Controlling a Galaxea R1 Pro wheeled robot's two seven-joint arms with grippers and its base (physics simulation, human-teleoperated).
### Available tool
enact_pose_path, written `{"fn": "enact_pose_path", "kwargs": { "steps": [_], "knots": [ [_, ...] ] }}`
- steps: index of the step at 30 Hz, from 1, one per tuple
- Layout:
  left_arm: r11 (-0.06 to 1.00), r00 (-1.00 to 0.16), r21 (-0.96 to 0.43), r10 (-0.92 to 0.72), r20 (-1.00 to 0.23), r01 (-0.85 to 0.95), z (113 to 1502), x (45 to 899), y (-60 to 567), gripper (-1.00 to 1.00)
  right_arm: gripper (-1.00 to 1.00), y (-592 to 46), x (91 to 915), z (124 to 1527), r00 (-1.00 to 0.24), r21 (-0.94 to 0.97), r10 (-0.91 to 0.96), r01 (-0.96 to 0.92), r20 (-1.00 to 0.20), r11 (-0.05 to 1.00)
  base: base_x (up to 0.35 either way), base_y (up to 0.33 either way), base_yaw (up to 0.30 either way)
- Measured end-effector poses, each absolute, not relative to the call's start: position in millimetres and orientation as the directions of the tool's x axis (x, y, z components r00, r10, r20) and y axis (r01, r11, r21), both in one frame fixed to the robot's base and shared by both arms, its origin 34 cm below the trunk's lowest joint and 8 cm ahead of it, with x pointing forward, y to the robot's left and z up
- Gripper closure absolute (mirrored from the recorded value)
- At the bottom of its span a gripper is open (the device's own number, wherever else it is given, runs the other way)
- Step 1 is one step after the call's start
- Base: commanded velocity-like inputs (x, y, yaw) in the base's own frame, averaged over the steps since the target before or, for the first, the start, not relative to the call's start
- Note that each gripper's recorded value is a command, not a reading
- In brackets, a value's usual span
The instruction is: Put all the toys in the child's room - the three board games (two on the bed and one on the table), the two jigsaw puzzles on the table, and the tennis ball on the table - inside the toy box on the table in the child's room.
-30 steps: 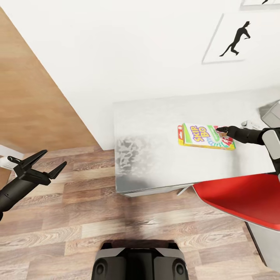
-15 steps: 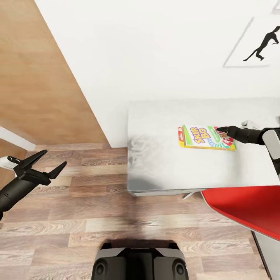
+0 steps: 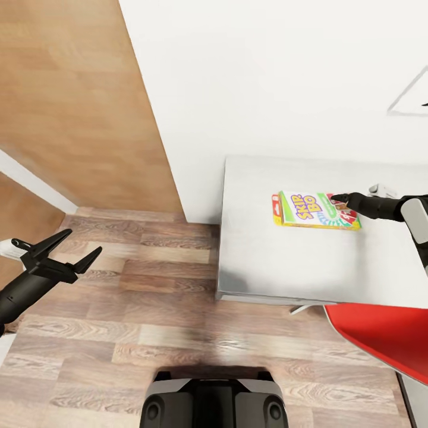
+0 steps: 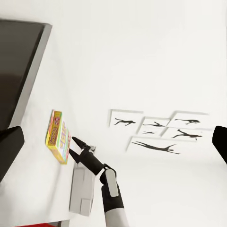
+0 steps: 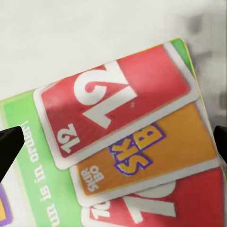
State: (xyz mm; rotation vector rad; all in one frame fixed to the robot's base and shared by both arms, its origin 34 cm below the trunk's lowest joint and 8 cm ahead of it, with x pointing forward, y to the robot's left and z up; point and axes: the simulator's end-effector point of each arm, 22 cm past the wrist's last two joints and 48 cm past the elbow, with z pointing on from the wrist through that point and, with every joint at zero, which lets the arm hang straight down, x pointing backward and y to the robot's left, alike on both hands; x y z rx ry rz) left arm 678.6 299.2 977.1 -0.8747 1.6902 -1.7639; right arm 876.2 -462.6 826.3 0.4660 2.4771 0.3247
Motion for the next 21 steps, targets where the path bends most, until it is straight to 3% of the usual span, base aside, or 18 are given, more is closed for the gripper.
{"fn": "enact_pose_path", "kwargs": {
  "steps": [7, 21],
  "knots": [
    [-0.068, -0.644, -0.996, -0.76, 0.087, -0.054, 977.0, 678.8, 299.1, -1.0, -1.0, -461.9, 876.5, 826.3, -0.763, 0.334, 0.4, 0.254, -0.507, 0.908, -0.068, 0.0, 0.056],
    [-0.068, -0.643, -0.996, -0.761, 0.086, -0.053, 977.2, 678.9, 299.4, -1.0, -1.0, -461.8, 876.4, 826.3, -0.764, 0.335, 0.401, 0.254, -0.507, 0.907, -0.208, 0.0, 0.01]
  ]
}}
